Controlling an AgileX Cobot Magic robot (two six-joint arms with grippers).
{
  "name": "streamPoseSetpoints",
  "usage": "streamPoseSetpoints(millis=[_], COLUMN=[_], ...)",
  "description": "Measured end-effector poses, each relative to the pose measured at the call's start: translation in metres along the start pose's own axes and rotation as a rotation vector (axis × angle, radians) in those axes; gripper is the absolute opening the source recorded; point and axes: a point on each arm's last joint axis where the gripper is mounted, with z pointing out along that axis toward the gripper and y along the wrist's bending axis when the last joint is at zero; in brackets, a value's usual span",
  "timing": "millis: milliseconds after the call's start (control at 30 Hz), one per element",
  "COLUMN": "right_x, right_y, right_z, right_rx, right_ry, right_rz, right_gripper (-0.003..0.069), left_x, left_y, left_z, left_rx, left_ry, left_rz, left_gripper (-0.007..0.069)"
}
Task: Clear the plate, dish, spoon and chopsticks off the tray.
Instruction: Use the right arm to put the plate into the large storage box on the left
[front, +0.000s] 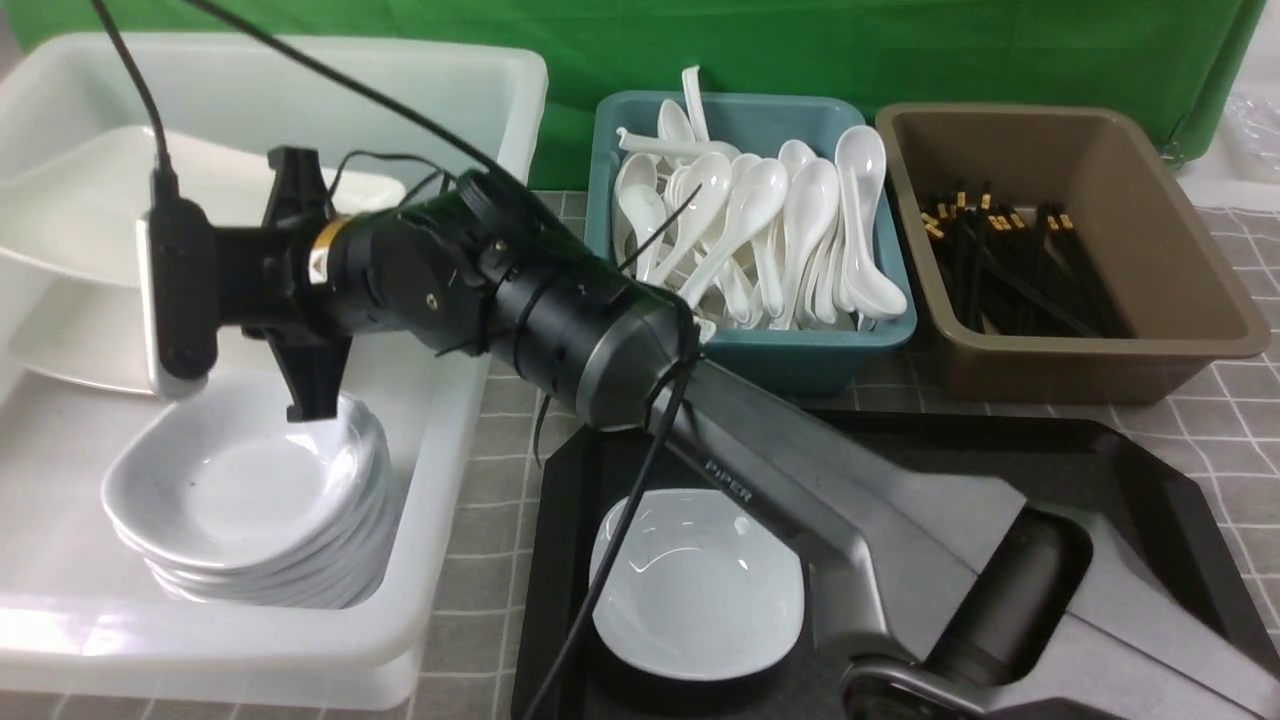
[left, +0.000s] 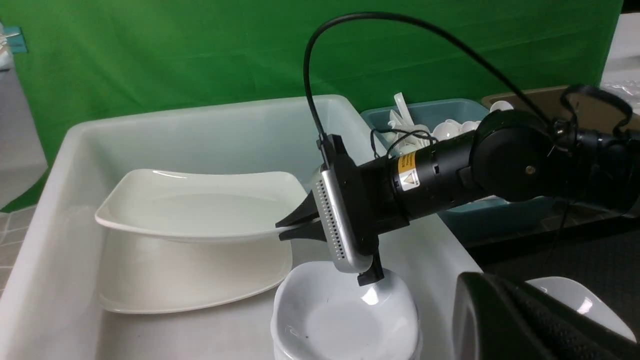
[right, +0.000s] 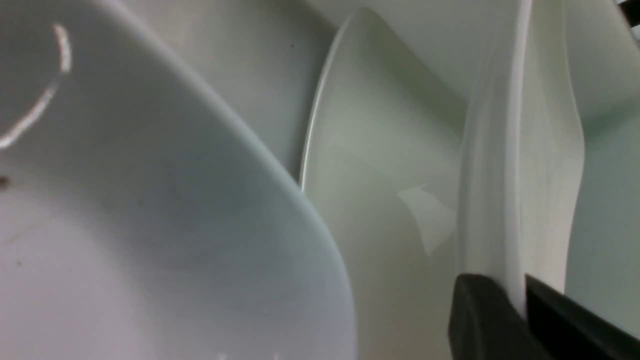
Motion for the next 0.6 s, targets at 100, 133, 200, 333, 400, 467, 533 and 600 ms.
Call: streamPoseSetpoints(millis=[100,133,200,333,400,467,533,600], right_x=[0.0022,0.0028,0.0031,0.0018,0.0012,0.0009,0.0011,-0.0004], right_y=[0.0027,0.0033,0.0035,0.0011,0.0001,-0.0004,0.0000,0.0000], right_z=[0.0034,0.0043,0.0051,0.0044,0.0040,0.0037,0.0035,-0.0014], right_rx=[0.004,0.005,0.010,0.029,0.036,0.038,0.031,-0.009], right_ry=[0.000,0.000,-0.002,-0.011,-0.016,-0.017,-0.014,0.011], right_rz=[-0.002,-0.002,-0.001,0.010,0.057,0.087,0.147,0.203], right_gripper=[0.0059,0.0063,0.0079,0.0188,0.0288,0.0332,0.0384,0.0414], left_x=[0.0001,0.0002,0.0004,0.0006,0.0006,0.0007,0.0007,0.0008], left_y=[-0.0009,-0.0014,-0.0026,-0.0041,-0.0045,-0.0046,-0.0048,-0.0050], left_z=[0.0000,0.0000,0.0000,-0.0001,-0.0001,-0.0001,-0.0001,-0.0001], left_rx=[0.010,0.015,0.035,0.045,0.049,0.051,0.053,0.054], left_ry=[0.002,0.002,0.004,0.007,0.008,0.008,0.008,0.010], left_rz=[-0.004,-0.008,-0.016,-0.028,-0.031,-0.032,-0.034,-0.035], left_gripper=[0.0008,0.0008,0.0008,0.0008,0.0008,0.0008,0.0008,0.0008])
